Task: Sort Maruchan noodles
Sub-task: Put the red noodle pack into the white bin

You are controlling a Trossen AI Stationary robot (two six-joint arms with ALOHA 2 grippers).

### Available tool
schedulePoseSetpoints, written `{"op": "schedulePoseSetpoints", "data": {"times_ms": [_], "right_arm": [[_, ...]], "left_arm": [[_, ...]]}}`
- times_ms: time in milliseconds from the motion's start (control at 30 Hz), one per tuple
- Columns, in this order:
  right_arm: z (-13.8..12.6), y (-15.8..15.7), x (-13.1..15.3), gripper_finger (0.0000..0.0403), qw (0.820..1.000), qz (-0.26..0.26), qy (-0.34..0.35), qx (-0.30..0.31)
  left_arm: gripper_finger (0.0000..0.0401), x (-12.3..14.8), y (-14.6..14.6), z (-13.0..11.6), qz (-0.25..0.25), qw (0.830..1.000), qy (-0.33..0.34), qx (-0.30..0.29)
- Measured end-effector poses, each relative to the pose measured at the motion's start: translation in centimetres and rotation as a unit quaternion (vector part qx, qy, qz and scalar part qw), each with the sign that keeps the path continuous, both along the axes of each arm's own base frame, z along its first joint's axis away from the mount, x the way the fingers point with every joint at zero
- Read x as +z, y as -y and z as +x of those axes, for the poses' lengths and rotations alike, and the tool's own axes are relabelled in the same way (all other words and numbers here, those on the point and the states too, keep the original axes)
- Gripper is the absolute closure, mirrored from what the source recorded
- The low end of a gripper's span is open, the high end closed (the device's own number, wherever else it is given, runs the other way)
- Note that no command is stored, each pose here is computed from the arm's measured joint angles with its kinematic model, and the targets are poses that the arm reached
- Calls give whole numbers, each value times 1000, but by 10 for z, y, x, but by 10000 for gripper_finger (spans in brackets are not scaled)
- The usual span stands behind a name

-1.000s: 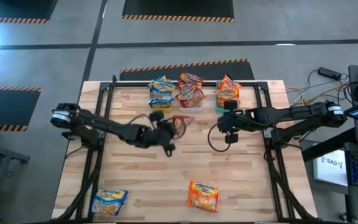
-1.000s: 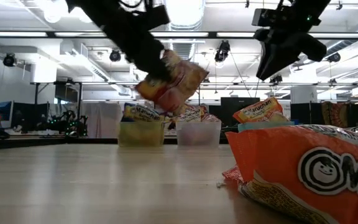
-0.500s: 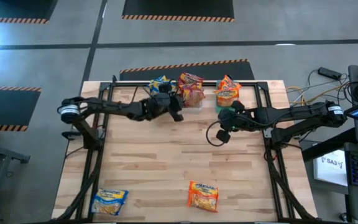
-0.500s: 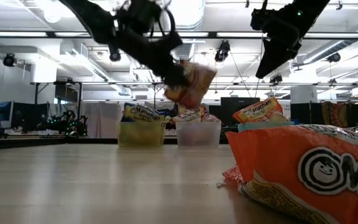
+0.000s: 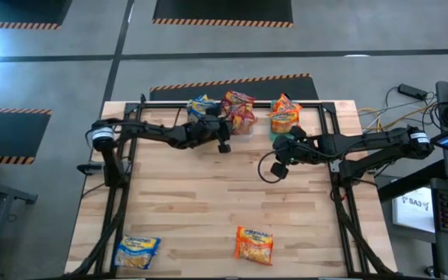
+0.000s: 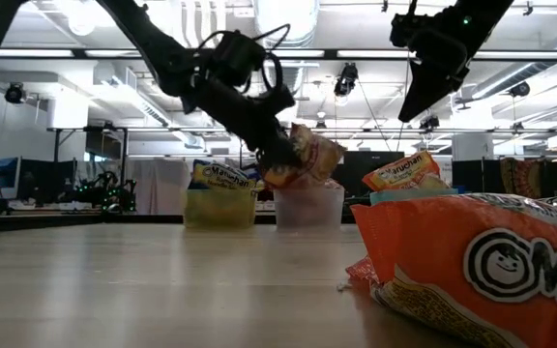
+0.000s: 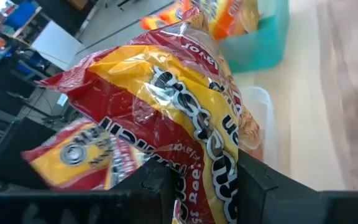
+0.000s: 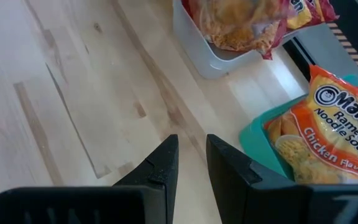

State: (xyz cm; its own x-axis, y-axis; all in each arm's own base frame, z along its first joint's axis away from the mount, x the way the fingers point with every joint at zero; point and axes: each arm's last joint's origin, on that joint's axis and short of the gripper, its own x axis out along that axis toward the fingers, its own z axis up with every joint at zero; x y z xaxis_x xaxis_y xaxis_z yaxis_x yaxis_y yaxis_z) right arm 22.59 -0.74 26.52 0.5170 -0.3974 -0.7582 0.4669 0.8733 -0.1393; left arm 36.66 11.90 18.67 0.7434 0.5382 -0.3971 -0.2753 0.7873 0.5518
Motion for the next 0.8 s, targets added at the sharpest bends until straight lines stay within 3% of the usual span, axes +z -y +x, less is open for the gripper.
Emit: {"op": "schedulePoseSetpoints", "data": {"times_ms": [233, 500, 800], "right_arm": [[0, 0, 0, 330, 1000, 0, 0, 0], [0, 0, 0, 330, 1000, -4, -4, 5], [0, 0, 0, 330, 998, -28, -22, 42]], "left_arm": [[308, 5, -12, 21, 15, 1000, 12, 7], [308, -11, -19, 45, -22, 999, -46, -15], [308, -6, -19, 38, -49, 997, -58, 8]]}}
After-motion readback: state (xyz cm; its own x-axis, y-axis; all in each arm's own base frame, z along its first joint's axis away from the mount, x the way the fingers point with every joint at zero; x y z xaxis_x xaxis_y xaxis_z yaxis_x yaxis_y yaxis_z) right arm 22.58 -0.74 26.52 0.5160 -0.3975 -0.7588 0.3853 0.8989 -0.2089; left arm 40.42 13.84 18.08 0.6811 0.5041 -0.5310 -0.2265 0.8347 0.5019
